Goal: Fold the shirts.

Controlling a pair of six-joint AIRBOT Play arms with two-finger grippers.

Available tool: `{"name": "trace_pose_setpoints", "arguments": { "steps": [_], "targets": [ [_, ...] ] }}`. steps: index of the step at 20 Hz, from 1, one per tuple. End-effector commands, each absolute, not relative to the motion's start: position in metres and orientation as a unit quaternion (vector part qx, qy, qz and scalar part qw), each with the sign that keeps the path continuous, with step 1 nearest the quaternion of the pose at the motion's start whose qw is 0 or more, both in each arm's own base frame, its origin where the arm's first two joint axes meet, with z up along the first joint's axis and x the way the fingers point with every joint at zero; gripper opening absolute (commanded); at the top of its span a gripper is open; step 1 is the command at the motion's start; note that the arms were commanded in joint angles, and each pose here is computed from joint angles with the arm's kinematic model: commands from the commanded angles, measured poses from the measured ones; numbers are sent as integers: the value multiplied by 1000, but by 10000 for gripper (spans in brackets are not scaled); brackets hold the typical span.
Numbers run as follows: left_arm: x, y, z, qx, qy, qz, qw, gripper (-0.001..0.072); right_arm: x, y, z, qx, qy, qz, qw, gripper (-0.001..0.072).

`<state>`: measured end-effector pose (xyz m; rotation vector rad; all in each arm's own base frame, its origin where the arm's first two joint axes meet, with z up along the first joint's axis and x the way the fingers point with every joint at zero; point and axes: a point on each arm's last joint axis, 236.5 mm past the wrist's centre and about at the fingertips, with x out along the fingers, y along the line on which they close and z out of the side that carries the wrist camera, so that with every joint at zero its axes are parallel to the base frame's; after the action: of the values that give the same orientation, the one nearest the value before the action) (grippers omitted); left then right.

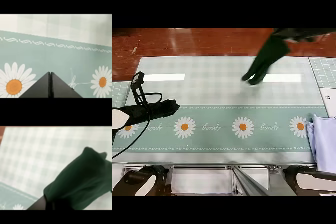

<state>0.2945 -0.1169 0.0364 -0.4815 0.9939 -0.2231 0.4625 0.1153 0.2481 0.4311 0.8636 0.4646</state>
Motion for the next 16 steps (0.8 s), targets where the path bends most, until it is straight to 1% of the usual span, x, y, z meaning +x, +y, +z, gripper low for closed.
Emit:
{"name": "trace_pose_setpoints", "arguments": {
  "steps": [1,3,5,7,8,10,14,16],
  "targets": [
    [294,-117,36,-228,472,-106,845,20,432,29,271,235,419,130,867,23],
    [294,-117,36,-228,472,-106,845,20,403,-24,272,253,433,67,863,22],
    [294,-117,36,-228,471,-106,845,20,360,-74,262,271,468,-19,841,21],
    [295,-117,37,-229,470,-105,846,20,324,-111,260,281,481,-87,826,21],
    [296,-116,37,-229,467,-105,848,20,311,-121,264,293,469,-108,826,21],
    [299,-116,39,-230,460,-104,851,20,285,-137,257,327,462,-149,810,21],
    [303,-115,42,-232,451,-103,855,20,224,-156,213,394,472,-220,758,21],
    [305,-115,43,-233,448,-103,857,20,189,-168,190,414,476,-271,727,22]
  ]
}}
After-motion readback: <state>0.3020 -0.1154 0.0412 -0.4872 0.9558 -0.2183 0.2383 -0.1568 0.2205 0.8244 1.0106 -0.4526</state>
